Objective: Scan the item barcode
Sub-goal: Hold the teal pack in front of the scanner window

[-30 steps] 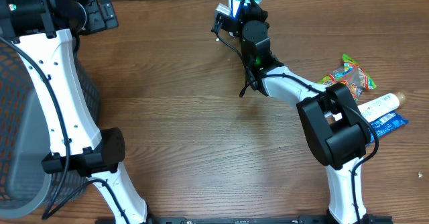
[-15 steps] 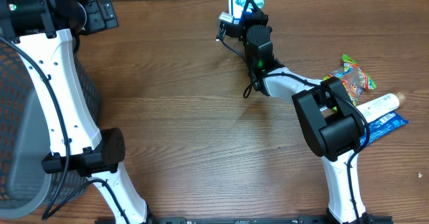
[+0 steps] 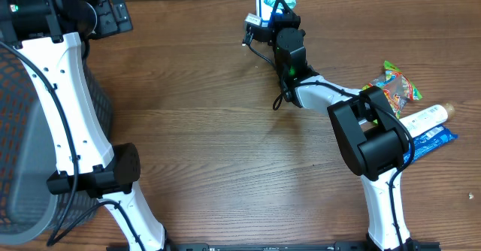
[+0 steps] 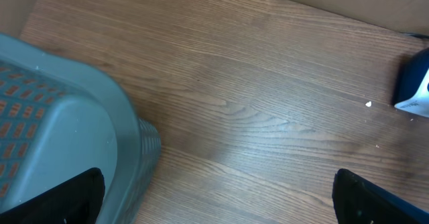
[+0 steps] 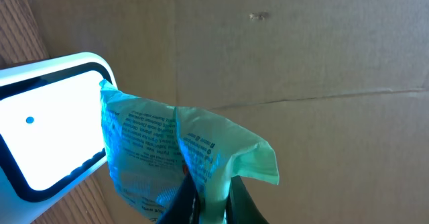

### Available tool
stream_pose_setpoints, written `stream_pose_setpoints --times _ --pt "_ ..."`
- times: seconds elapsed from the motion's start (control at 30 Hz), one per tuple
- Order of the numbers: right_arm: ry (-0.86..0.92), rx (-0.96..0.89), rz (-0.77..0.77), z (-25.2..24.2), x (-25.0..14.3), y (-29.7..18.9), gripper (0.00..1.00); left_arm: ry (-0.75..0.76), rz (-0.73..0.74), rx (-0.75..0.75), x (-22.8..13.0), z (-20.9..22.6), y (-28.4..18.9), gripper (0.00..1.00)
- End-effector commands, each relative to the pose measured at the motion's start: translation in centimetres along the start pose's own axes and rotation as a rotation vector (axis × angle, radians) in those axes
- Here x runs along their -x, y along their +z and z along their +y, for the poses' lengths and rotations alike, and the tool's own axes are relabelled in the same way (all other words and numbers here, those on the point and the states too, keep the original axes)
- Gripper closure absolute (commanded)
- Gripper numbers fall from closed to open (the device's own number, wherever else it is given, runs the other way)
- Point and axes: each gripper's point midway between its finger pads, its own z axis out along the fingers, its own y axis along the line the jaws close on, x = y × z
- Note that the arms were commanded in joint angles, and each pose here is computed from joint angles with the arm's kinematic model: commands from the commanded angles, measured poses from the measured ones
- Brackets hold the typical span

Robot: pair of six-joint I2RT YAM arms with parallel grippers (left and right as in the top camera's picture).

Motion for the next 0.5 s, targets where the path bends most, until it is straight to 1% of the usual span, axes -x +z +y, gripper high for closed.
stream_pose_setpoints --times 0.0,0.47 --pt "0.009 -0.021 -0.003 -0.68 -0.09 0.28 0.96 0.018 0.008 -0.003 -0.01 -0.04 0.43 0.0" --pt "0.01 -0.021 -0.01 -0.8 -0.74 0.6 0.96 0.018 0.008 -0.003 -0.01 -0.04 0.43 0.0"
